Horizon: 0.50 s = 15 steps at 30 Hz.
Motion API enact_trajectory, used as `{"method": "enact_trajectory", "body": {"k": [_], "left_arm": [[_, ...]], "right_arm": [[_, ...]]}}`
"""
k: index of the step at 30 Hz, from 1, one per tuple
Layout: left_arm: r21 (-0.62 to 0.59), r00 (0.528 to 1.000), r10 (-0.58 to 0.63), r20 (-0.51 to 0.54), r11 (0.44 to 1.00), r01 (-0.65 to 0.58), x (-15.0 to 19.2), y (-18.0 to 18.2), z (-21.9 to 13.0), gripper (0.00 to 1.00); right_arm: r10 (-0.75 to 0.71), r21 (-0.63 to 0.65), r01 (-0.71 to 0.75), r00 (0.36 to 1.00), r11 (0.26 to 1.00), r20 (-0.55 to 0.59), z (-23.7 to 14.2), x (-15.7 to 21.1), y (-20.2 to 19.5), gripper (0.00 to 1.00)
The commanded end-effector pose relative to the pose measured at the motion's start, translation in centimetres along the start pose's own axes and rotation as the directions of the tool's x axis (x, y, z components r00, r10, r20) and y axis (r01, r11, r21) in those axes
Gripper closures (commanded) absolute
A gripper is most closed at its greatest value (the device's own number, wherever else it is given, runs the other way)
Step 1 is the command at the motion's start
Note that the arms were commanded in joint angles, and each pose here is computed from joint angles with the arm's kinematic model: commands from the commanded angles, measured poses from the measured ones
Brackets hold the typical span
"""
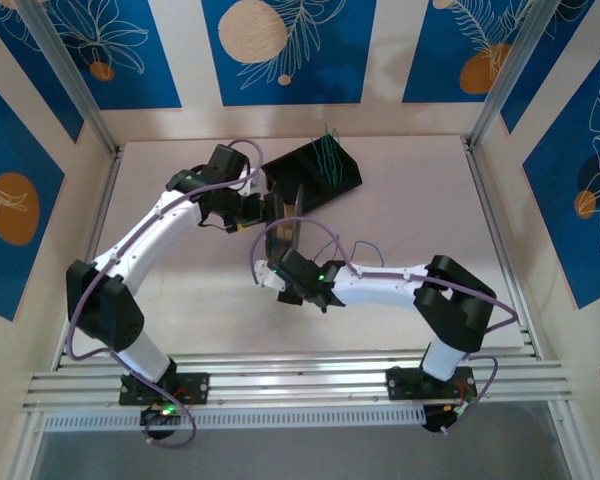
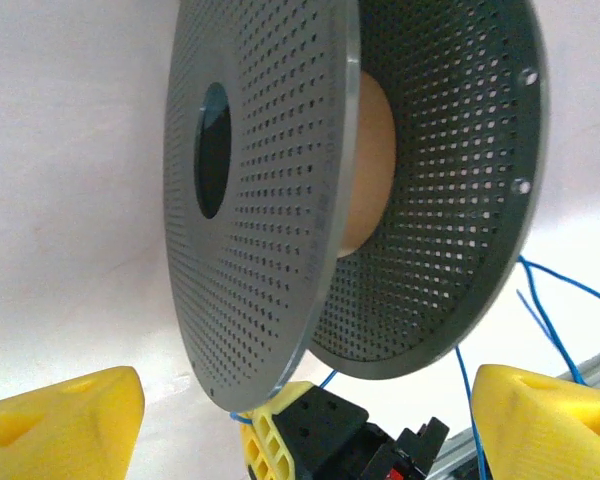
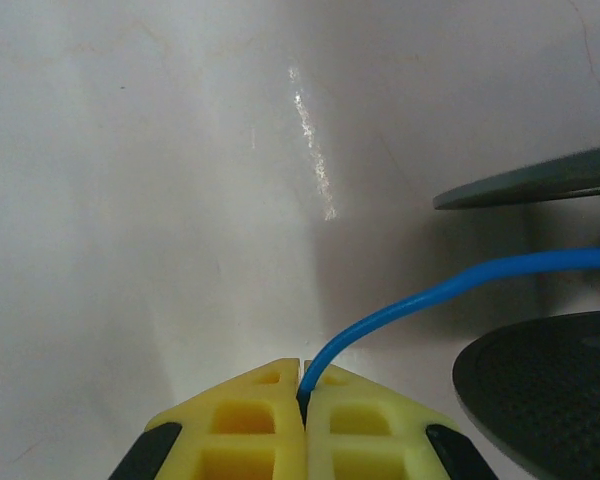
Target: Wrap the cables
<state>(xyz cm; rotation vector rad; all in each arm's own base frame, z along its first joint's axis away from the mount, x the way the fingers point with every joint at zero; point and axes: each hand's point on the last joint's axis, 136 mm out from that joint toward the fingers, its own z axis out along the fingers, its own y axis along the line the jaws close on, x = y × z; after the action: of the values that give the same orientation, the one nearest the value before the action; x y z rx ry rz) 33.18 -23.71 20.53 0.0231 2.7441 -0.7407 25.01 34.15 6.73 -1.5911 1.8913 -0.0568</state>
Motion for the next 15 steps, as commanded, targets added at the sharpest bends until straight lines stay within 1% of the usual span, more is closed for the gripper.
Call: {"method": "enact_trajectory", "body": {"k": [1, 6, 10, 14, 15], "left_arm": [[-0.069, 0.999, 0.035, -0.009, 0.997, -0.036, 0.0, 0.7, -0.1, 0.16], [-0.122, 0.998, 0.061, -0.023, 0.99, -0.064, 0.2, 1.0, 0.5, 0.21], [-0.145, 0.996, 0.08, -0.035, 0.986, -0.084, 0.3, 0.8, 1.2, 0.3], [-0.169, 0.994, 0.099, -0.054, 0.98, -0.107, 0.4, 0.5, 2.3, 0.42], [-0.174, 0.993, 0.101, -0.06, 0.979, -0.11, 0.4, 0.5, 2.7, 0.43]], "right_arm": [[0.0, 0.078, 0.0, 1.0, 0.997, 0.003, 0.2, -1.4, -1.8, 1.0], [0.032, 0.075, -0.033, 0.999, 0.997, 0.006, 0.3, -1.4, -1.8, 1.0], [0.069, 0.048, -0.071, 0.997, 0.996, 0.023, 0.0, -1.5, -1.7, 1.0], [0.079, 0.033, -0.08, 0.996, 0.996, 0.034, -0.2, -1.7, -1.6, 1.0], [0.084, 0.031, -0.085, 0.996, 0.996, 0.035, -0.2, -1.7, -1.7, 1.0]]}}
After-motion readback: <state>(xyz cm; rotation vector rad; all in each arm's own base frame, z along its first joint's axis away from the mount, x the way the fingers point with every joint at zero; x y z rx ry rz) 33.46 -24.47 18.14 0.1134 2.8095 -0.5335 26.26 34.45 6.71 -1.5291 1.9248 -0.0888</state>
